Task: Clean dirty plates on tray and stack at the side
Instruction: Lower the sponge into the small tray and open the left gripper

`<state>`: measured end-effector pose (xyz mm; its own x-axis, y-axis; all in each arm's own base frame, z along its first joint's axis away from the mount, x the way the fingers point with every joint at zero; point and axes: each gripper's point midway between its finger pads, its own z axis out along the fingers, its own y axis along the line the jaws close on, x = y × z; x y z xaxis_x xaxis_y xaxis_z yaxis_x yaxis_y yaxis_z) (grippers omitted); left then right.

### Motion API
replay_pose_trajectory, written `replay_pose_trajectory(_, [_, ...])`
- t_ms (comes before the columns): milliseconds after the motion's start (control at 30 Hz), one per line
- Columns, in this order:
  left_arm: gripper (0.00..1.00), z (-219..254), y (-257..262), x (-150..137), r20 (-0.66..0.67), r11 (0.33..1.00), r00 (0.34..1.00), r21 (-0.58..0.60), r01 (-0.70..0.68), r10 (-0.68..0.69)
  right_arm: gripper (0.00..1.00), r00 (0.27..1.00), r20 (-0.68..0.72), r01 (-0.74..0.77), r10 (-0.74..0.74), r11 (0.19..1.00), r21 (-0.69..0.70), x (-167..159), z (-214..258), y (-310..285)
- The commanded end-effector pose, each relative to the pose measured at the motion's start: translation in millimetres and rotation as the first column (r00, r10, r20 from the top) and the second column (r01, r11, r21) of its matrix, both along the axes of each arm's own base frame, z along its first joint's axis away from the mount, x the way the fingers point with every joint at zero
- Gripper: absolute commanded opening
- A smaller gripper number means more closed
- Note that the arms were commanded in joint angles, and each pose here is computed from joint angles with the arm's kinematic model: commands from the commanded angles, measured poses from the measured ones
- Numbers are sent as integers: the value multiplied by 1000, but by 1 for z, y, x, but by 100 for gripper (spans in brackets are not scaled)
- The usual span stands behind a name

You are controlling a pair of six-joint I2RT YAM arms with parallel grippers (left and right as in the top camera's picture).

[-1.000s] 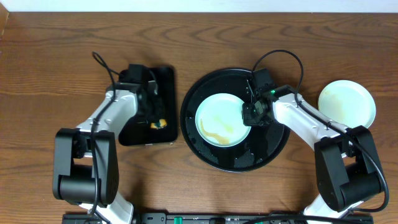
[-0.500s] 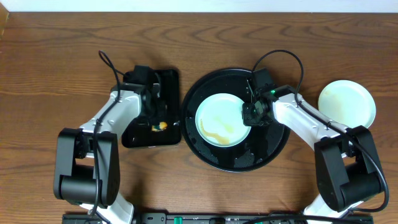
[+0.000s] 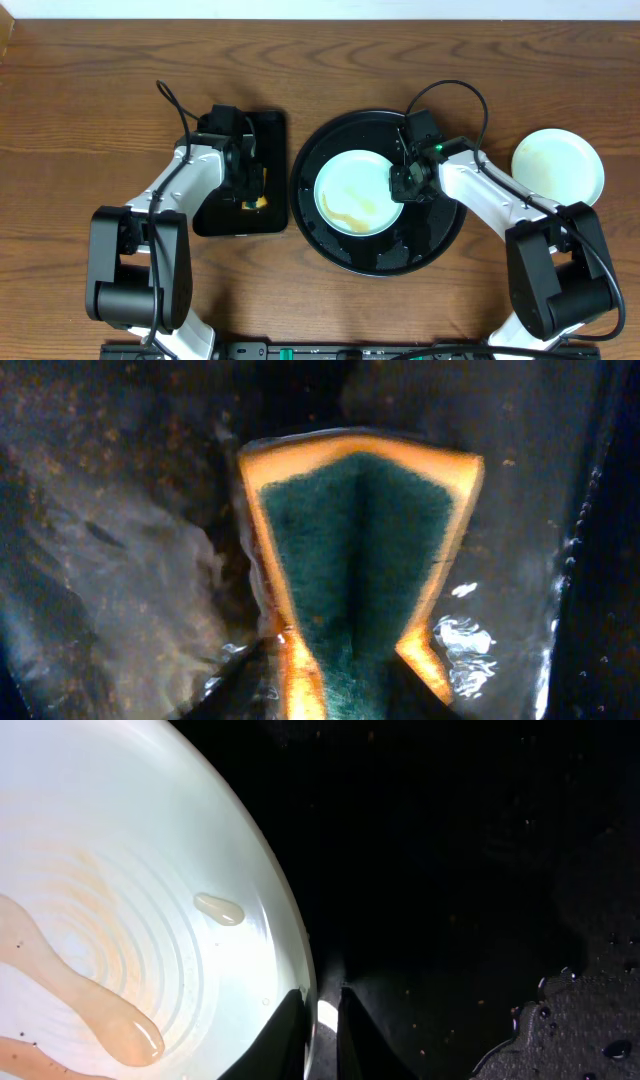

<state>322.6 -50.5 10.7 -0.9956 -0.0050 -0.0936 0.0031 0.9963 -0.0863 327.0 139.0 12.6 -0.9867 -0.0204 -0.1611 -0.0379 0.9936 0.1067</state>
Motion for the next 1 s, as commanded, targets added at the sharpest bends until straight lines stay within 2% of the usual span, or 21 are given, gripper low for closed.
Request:
replay_pose_trajectory(0, [50, 9, 8, 4, 16, 999, 1000, 43, -11, 11, 12, 1000, -8, -3, 3, 1000, -15, -2, -4, -2])
replay_pose_trajectory(67, [57, 20, 8, 7, 44, 999, 999, 39, -12, 11, 13, 1000, -5, -3, 3, 1000, -14, -1, -4, -2])
replay_pose_trajectory(133, [73, 31, 8, 9, 76, 999, 997, 34, -18, 15, 15, 1000, -1, -3, 3, 1000, -13, 0, -3, -2])
replay_pose_trajectory(200, [78, 44, 8, 9, 105, 999, 994, 27, -36, 33, 17, 1000, 7, -3, 3, 1000, -9, 2, -3, -1])
replay_pose_trajectory(333, [80, 62, 8, 1, 126, 998, 991, 19, -56, 53, 19, 1000, 25, -3, 3, 1000, -2, 6, -2, 1])
replay_pose_trajectory(567, [81, 61, 10, -19, 49, 995, 994, 24, -99, 98, 16, 1000, 22, -4, 4, 1000, -2, 5, -3, 1])
replay_pose_trajectory(967, [82, 61, 11, -20, 44, 995, 994, 25, -99, 97, 10, 999, 23, -39, 39, 999, -1, -3, -11, 14])
